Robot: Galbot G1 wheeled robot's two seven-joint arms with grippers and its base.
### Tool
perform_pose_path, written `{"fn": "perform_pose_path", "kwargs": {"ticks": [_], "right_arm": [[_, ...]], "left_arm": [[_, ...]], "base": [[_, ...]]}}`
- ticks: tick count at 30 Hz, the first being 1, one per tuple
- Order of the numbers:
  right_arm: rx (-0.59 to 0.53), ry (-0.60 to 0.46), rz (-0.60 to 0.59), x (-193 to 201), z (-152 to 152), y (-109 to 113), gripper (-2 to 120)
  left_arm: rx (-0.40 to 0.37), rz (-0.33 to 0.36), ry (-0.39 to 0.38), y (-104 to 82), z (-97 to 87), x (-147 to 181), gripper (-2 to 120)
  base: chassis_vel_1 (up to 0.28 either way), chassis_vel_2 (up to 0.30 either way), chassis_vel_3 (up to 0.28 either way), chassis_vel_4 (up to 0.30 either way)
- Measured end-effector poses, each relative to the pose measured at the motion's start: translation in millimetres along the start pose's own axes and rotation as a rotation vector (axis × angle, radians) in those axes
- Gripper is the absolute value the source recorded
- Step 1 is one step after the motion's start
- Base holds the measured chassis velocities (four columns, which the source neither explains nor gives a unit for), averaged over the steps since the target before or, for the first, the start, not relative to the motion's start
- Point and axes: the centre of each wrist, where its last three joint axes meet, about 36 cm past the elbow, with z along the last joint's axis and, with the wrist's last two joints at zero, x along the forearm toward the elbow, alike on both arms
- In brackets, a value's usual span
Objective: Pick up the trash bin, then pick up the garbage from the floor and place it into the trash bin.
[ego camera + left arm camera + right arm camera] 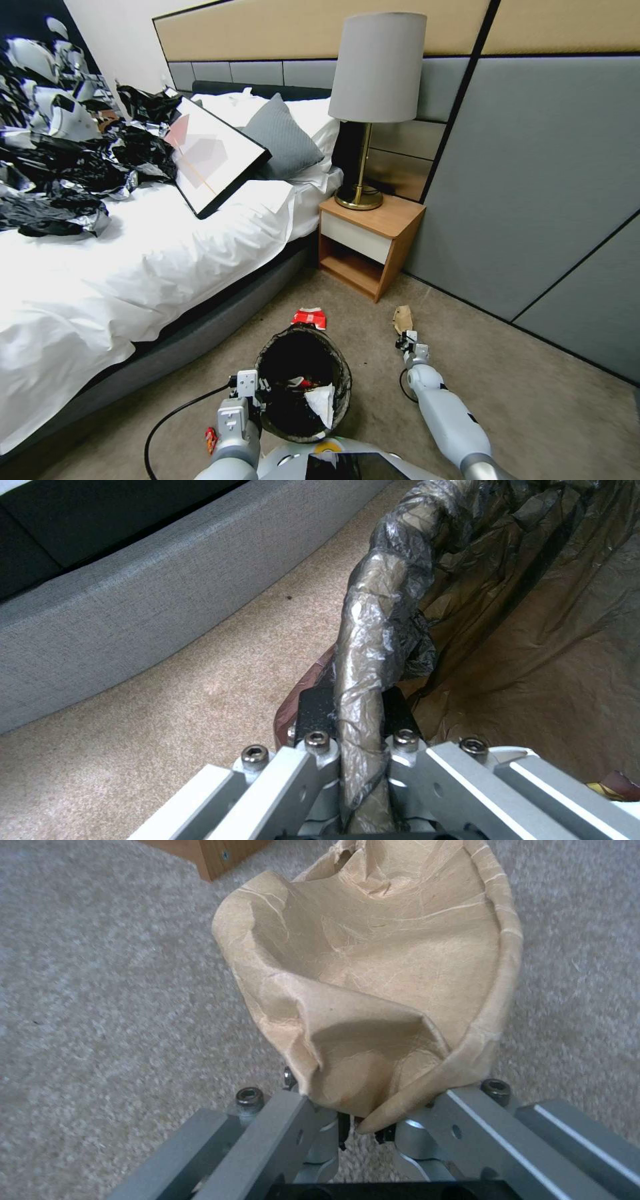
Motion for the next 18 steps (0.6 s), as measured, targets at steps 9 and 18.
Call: {"fn": "perform_pose_path", "kwargs": {"ticks": [9,18], "right_arm": [[0.049,-0.119,-0.014,13,-3,6,4],[0.088,-0.392,-0.090,64,-52,25,4]], "left_arm": [[0.000,-0.001,-0.001,0.0,1.1,-1,0],[-0.001,0.000,0.003,-0.1,2.5,-3,0]], "base": [[0.000,0.000,0.000,0.000],[0.000,0.000,0.000,0.000]]}}
